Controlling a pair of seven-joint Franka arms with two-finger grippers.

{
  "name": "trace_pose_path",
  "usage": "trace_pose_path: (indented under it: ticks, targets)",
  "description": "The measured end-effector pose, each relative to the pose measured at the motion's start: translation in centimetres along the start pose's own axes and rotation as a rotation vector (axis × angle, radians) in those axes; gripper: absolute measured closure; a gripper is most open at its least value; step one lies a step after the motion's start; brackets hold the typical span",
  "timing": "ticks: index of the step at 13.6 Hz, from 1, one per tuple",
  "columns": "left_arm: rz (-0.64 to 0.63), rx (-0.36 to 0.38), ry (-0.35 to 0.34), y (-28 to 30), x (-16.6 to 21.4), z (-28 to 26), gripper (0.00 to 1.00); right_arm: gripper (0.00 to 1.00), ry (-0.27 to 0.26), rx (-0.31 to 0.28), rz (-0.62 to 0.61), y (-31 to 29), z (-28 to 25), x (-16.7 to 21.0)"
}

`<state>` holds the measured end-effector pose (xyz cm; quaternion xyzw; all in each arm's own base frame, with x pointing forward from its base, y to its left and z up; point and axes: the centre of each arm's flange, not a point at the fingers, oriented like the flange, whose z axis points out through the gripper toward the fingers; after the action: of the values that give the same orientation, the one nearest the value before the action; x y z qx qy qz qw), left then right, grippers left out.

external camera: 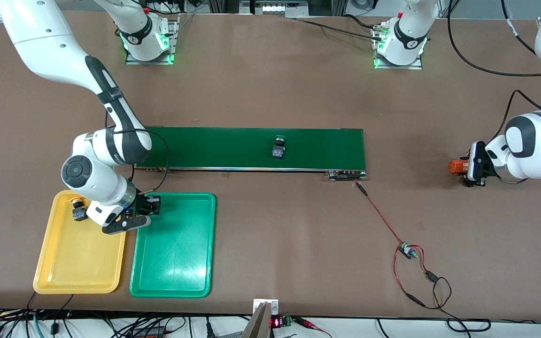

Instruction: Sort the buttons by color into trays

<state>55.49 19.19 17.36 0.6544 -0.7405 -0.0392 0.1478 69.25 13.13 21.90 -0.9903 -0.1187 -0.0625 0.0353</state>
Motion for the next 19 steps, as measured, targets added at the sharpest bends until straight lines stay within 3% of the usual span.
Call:
trace_pose_path:
  ticks: [3, 6, 9, 12, 15, 19]
  targets:
    - [0.014, 0.013, 0.006, -0.1, 0.4, -0.8, 0.5, 0.67, 0.016, 0.003, -0.011, -0.8, 0.2, 0.3]
    - [0.03, 0.03, 0.073, -0.8, 5.0, -4.6, 0.5, 0.41, 0.019, 0.003, -0.012, -0.9, 0.1, 0.4]
    - [0.037, -0.001, 0.063, -1.3, 12.1, -8.3, 0.5, 0.15, 0.02, 0.002, -0.011, -0.8, 0.1, 0.5]
    - [0.078, -0.052, 0.051, -2.2, 21.4, -8.4, 0.5, 0.14, 0.015, -0.001, -0.012, -0.8, -0.8, 0.7]
    - [0.044, -0.074, 0.042, -2.5, 29.9, -7.6, 0.5, 0.15, -0.066, -0.006, -0.003, -0.9, -4.7, 0.7]
    - [-0.013, -0.094, 0.109, -2.0, 37.4, -6.4, 0.5, 0.15, -0.159, 0.011, 0.084, -1.6, -11.9, -0.2]
